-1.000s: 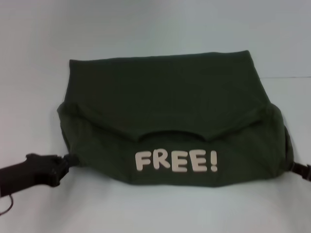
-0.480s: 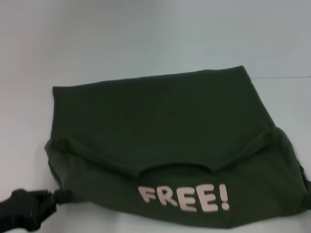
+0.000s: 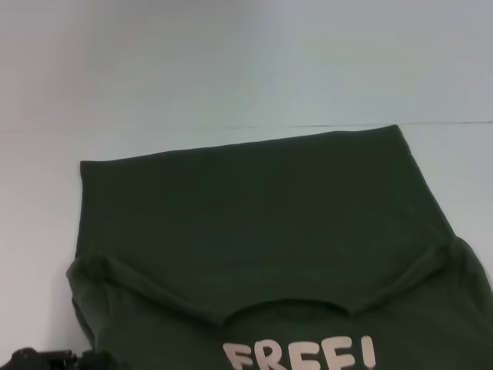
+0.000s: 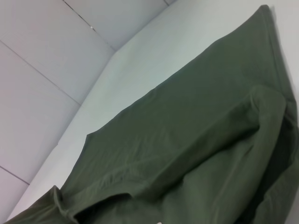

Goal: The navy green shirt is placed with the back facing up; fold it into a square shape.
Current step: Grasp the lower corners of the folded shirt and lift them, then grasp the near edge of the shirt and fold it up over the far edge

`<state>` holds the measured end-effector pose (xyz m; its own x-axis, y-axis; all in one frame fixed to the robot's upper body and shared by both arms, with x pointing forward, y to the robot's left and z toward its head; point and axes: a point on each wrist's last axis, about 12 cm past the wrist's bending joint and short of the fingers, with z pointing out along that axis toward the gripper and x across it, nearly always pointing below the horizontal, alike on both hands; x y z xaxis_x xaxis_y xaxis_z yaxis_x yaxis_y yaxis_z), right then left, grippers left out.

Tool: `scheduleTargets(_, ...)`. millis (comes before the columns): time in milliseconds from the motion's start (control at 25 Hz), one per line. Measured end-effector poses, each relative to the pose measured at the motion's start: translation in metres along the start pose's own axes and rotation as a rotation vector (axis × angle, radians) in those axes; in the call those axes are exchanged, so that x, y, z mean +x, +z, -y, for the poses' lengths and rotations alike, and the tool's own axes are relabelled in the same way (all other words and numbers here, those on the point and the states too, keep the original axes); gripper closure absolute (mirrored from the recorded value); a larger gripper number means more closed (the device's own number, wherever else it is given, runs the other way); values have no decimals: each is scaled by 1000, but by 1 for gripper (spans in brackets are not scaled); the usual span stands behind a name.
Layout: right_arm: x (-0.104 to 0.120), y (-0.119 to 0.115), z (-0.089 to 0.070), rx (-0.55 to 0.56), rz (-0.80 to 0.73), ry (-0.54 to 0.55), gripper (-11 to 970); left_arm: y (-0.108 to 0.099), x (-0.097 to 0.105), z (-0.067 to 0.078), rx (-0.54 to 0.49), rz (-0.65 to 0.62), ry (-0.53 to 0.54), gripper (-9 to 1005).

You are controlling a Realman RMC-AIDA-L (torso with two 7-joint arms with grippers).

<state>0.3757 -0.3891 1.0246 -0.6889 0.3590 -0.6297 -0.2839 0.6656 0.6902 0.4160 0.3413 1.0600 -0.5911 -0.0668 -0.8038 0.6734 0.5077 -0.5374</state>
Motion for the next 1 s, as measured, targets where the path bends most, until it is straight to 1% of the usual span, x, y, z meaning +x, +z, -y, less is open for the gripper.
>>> scheduleTargets(360,22,-20,-7,-11,13,22,922,-1,8,3,27,-59,-21,992)
scheduleTargets(440,24,-22,-8,-11,25,15,922,0,6,2,28,-66,-18,992)
scheduleTargets(560,22,-20,-7,-15,41,5,922,2,-2,-3,29,-70,-3,992)
scheduleTargets(640,14,-15,-6,-19,56,-8,922,6,-10,-9,21,-74,4,993)
scheduleTargets(800,-10,2,-3,-29,103,-47,921,15,-34,-23,-2,-84,45,993)
scheduleTargets(1000,-52,36,2,-45,138,-87,921,29,-75,-41,-50,-85,117,993)
